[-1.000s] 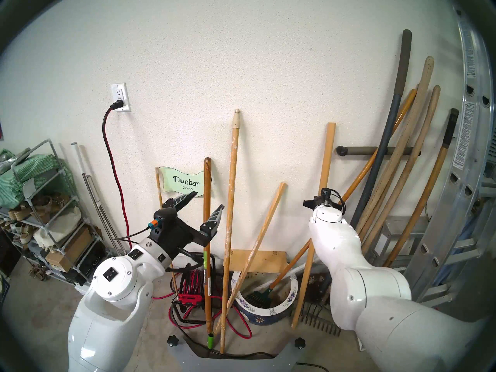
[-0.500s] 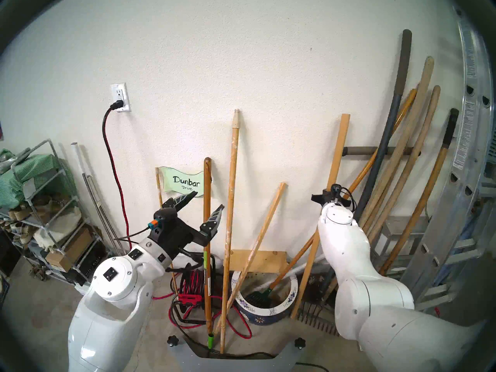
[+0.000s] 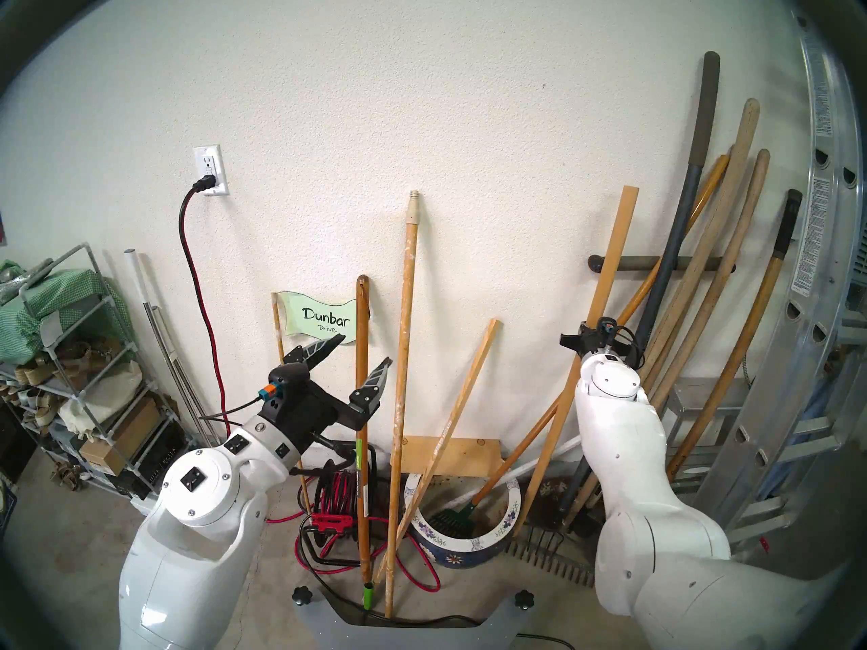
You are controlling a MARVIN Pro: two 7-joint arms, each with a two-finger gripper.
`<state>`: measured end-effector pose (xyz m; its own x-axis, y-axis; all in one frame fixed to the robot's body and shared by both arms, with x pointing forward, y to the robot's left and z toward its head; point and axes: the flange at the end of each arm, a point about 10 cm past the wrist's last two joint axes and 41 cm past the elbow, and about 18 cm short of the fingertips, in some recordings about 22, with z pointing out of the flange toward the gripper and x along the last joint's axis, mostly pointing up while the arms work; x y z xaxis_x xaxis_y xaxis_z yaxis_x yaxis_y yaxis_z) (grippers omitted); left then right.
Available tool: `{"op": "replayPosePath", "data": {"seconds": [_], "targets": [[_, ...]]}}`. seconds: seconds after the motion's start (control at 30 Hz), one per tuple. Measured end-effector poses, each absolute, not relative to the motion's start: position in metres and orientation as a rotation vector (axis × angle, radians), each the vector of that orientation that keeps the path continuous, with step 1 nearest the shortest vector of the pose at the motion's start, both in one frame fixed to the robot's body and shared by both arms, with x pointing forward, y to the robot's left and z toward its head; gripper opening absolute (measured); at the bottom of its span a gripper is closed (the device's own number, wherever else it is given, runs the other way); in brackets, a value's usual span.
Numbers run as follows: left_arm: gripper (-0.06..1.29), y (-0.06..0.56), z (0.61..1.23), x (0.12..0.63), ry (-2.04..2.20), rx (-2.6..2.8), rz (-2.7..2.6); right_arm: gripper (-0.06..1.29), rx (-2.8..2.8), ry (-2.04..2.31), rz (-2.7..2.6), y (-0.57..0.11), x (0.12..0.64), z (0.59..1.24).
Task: Put wooden sticks into the pot
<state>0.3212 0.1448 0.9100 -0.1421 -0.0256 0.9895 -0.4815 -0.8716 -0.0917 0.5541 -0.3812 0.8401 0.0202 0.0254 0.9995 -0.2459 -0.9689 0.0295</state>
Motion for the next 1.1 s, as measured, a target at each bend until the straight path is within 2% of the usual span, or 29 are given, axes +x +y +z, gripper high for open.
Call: {"op": "replayPosePath", "data": {"seconds": [1.1], "targets": [[1.27, 0.145, 0.91, 0.321, -0.571, 1.821, 2.087, 0.21, 1.876, -0.027, 2.393, -0.41, 0.519, 0.935]]}}
